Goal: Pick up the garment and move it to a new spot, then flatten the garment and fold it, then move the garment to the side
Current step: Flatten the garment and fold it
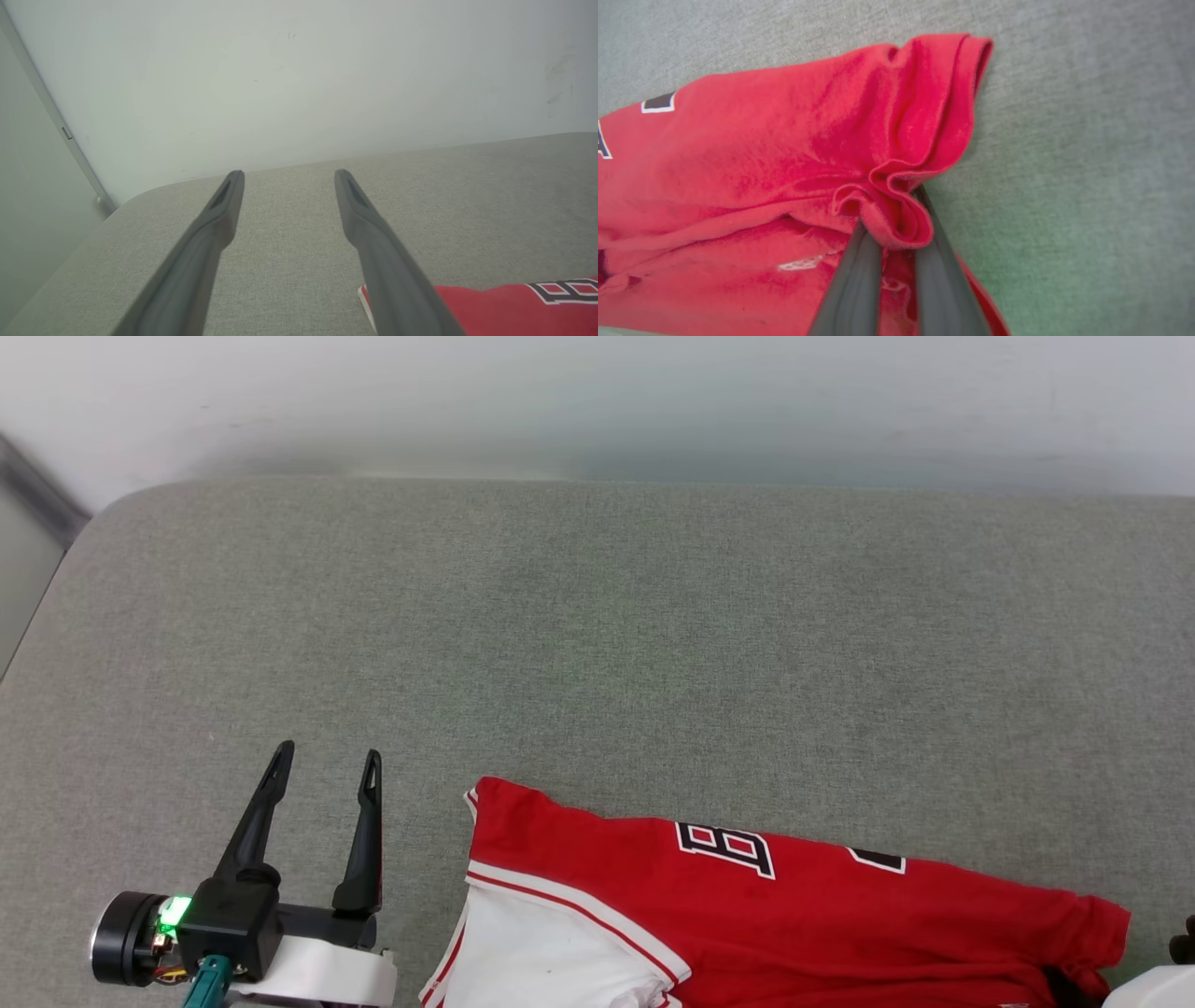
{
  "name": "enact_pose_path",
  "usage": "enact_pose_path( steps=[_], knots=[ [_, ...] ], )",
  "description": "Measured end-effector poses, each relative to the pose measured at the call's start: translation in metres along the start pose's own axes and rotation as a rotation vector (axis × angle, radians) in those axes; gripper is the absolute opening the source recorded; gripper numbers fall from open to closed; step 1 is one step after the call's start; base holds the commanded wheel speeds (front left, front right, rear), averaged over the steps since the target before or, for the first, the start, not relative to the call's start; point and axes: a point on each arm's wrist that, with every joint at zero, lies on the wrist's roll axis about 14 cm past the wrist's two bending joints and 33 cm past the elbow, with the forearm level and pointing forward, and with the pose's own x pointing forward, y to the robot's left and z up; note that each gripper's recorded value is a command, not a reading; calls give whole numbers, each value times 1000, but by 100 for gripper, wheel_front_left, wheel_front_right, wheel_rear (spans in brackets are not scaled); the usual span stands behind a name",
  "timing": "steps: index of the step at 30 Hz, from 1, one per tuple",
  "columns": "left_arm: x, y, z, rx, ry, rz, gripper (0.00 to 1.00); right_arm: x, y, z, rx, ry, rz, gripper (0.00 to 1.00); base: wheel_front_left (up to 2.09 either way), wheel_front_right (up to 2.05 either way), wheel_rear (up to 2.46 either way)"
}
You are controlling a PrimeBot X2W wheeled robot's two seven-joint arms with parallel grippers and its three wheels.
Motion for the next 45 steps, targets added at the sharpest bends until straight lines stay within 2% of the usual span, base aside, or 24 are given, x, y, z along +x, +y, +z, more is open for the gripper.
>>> enact_pose_path(
  steps=[8,18,22,27,33,36,45],
  knots=[
    [-1,-1,1,-1,-4,-6,100,-7,-14,22,7,-97,-40,0,0,0,0],
    [-3,-6,4,-12,-12,-16,100,-34,-84,52,43,-190,-219,0,0,0,0],
    [-6,-7,7,-14,-19,-17,100,-37,-84,55,42,-198,-215,0,0,0,0],
    [-14,-7,11,-16,-26,-18,100,-40,-57,53,12,-201,-138,0,0,0,0],
    [-24,-4,16,-13,-40,-16,100,-51,-5,40,-29,-185,2,0,0,0,0],
    [-26,-2,20,-10,-50,-10,100,-56,24,36,-20,-188,86,0,0,0,0],
    [-32,1,17,-17,-37,6,100,-66,129,29,-115,-130,376,0,0,0,0]
  ],
)
